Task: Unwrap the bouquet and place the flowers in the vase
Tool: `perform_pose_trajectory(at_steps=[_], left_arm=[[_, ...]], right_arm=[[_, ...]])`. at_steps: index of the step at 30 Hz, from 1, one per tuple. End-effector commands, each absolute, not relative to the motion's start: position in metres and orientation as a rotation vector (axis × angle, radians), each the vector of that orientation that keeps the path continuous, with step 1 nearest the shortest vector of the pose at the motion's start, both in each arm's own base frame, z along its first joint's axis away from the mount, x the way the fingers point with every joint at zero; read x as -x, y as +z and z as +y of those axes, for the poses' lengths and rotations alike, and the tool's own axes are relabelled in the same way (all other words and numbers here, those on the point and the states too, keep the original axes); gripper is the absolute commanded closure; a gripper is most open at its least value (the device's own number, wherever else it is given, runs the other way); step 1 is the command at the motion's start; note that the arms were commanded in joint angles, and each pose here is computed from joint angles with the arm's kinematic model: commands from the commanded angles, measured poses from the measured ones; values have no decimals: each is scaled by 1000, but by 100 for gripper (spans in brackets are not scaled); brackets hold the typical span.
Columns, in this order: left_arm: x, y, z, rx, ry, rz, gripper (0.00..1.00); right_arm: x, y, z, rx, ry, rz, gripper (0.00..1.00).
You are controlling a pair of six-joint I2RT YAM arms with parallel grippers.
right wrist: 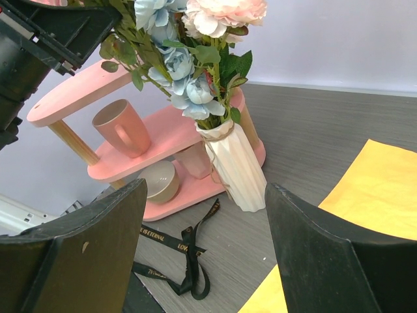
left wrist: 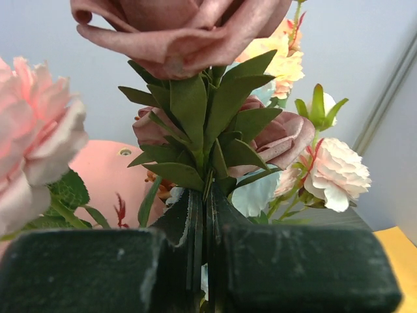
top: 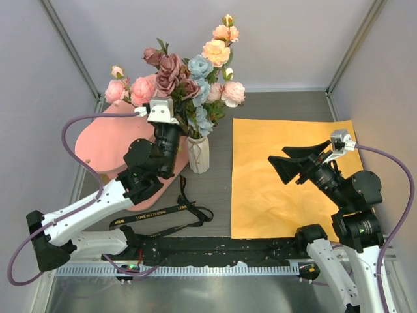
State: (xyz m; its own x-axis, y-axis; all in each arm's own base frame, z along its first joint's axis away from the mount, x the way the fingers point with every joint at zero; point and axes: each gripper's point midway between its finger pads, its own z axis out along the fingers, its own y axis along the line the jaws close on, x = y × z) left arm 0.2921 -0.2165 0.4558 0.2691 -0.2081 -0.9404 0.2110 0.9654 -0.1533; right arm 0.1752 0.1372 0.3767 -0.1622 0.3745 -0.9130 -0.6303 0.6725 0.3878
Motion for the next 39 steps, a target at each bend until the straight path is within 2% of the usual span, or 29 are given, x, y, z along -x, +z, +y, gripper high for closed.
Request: perform_pose_trajectory(at_steps=[1,11,23,30,39], left_arm=[[-289,448,-222,-48,-313,1237,100],[-292,419,-220,-132,-208,1288,100],[-263,460,-243,-406,-305,1140,100],[-269,463,-240,-391,-264,1163,100],[-292,457,-216,-182,-147,1278,100]], right_arm=[[-172,387,139,239,905,1443,21],[-171,387,140,235,919,1443,21],[-171,388,140,231,925,1439,21],[-172,390,140,229,930,1436,21],[-174,390,142,228,942,1434,21]])
